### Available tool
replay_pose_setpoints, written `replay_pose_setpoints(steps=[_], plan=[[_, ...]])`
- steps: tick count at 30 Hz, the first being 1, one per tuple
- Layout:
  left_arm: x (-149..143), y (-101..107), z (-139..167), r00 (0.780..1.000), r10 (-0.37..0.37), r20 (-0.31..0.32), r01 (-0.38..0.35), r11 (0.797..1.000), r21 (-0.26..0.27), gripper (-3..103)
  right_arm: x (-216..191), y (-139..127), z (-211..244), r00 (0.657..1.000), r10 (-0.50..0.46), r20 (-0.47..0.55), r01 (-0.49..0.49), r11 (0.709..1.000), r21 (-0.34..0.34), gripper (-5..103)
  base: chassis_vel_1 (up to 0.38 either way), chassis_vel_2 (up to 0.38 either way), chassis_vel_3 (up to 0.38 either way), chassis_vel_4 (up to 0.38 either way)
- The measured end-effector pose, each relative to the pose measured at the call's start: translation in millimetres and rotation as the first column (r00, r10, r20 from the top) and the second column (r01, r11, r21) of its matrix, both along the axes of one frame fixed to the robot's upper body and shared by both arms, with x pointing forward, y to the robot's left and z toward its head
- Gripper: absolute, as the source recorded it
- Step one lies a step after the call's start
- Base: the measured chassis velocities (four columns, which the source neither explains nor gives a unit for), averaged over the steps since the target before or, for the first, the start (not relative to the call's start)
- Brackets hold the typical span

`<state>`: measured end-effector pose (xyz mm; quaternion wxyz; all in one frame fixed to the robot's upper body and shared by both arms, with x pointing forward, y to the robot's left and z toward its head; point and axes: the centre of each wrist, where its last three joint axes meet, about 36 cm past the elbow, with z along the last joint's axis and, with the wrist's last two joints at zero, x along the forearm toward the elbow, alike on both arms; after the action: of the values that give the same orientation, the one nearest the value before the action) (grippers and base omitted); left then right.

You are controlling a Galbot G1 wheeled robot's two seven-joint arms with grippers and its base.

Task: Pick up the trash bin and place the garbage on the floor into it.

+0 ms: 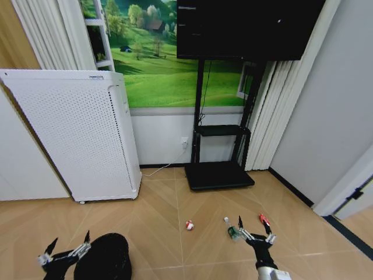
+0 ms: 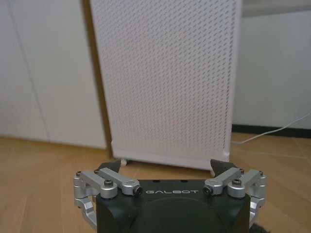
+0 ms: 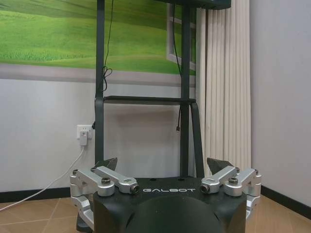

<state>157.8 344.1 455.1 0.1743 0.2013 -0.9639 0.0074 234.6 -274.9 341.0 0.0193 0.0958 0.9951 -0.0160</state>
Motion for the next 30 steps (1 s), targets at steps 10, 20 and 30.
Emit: replay_pose_setpoints(steps=[10, 20, 30], plan=[[-21.6, 51.1, -45.2, 0.952, 0.194, -0.235, -0.231, 0.963, -0.142, 100, 2.0, -5.6, -6.8, 1.000, -0.021, -0.005, 0.021, 1.000, -0.003, 100, 0.000, 0.000, 0.000, 0.000], [14.7, 51.8, -61.8, 0.975, 0.074, -0.208, -0.129, 0.957, -0.262, 100, -5.9, -3.9, 0.4, 1.000, -0.013, -0.005, 0.013, 1.000, -0.010, 100, 0.000, 0.000, 0.000, 0.000], [38.8, 56.5, -76.9, 0.955, 0.037, -0.294, -0.134, 0.938, -0.318, 100, -10.5, -4.8, 6.9, 1.000, -0.011, 0.001, 0.011, 1.000, -0.019, 100, 0.000, 0.000, 0.000, 0.000]])
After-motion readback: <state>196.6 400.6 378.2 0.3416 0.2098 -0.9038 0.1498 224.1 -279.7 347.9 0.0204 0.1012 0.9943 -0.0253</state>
